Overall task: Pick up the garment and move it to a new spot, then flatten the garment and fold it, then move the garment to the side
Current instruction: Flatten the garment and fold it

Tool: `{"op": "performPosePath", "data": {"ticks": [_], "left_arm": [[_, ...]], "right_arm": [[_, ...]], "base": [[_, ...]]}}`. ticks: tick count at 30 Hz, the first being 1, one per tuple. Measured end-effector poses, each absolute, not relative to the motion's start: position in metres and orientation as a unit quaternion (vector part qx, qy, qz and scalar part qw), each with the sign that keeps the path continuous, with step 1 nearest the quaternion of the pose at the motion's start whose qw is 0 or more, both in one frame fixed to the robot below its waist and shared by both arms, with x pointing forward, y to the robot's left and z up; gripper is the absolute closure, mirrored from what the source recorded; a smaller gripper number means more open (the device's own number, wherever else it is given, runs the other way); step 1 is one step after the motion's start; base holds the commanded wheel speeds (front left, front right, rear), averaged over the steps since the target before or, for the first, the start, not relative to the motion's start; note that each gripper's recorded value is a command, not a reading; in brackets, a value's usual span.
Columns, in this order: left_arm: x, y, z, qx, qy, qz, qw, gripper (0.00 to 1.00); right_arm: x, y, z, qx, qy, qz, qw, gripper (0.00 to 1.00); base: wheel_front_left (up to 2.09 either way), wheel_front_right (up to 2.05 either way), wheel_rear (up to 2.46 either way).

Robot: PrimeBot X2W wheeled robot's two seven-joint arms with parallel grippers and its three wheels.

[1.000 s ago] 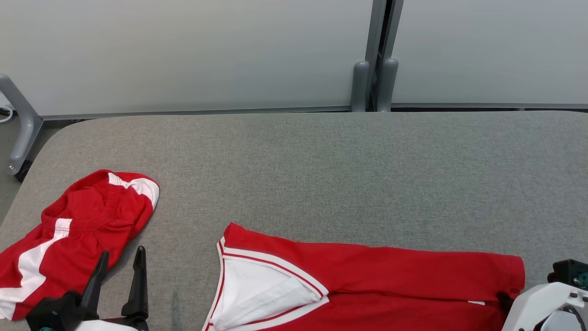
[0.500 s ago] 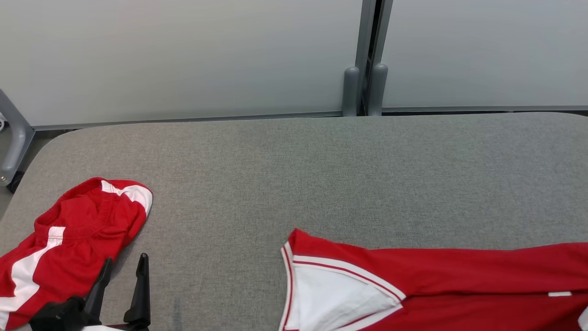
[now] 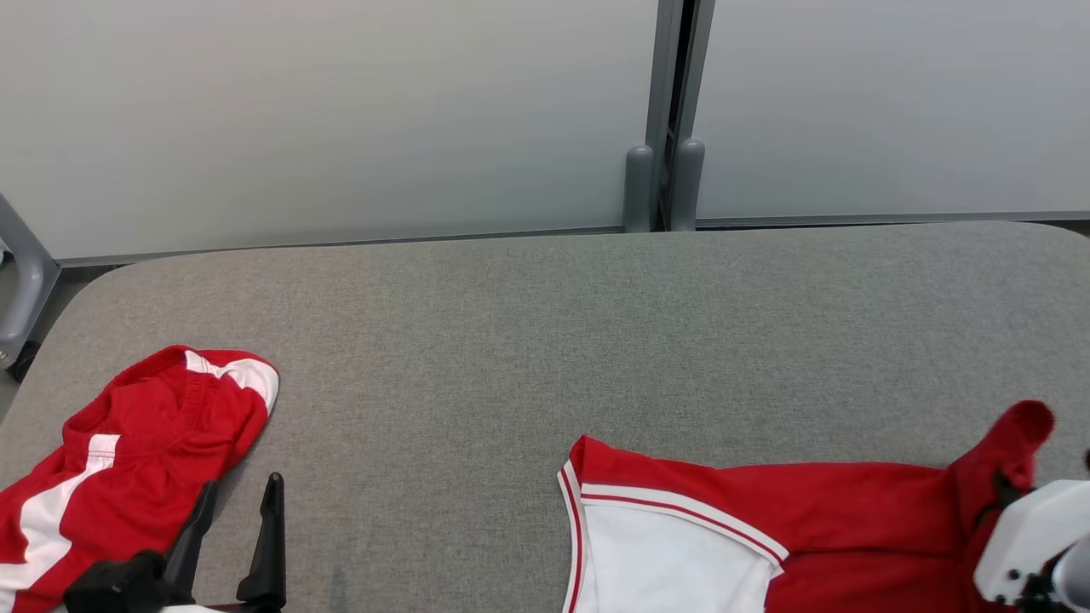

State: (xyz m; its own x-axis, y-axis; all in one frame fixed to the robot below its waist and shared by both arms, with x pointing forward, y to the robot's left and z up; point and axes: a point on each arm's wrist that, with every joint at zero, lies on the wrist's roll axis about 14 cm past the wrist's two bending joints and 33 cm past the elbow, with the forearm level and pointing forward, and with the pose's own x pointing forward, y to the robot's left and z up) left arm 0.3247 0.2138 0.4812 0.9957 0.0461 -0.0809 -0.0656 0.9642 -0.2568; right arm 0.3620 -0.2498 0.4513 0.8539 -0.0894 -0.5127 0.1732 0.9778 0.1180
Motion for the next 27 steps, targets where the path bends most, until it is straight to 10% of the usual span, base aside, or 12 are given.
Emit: {"op": "performPosePath", "data": {"ticks": [14, 27], "left_arm": [[0.318, 0.219, 0.476, -0.135, 0.043, 0.042, 0.989, 0.0], [0.314, 0.228, 0.471, -0.139, 0.047, 0.06, 0.987, 0.0]], "right_arm": [[0.342, -0.051, 0.44, 0.084, 0.31, 0.234, 0.918, 1.0], [0.343, 0.017, 0.43, 0.069, 0.326, 0.335, 0.881, 1.0]], "base": [[0.0, 0.0, 0.0], [0.0, 0.0, 0.0]]}}
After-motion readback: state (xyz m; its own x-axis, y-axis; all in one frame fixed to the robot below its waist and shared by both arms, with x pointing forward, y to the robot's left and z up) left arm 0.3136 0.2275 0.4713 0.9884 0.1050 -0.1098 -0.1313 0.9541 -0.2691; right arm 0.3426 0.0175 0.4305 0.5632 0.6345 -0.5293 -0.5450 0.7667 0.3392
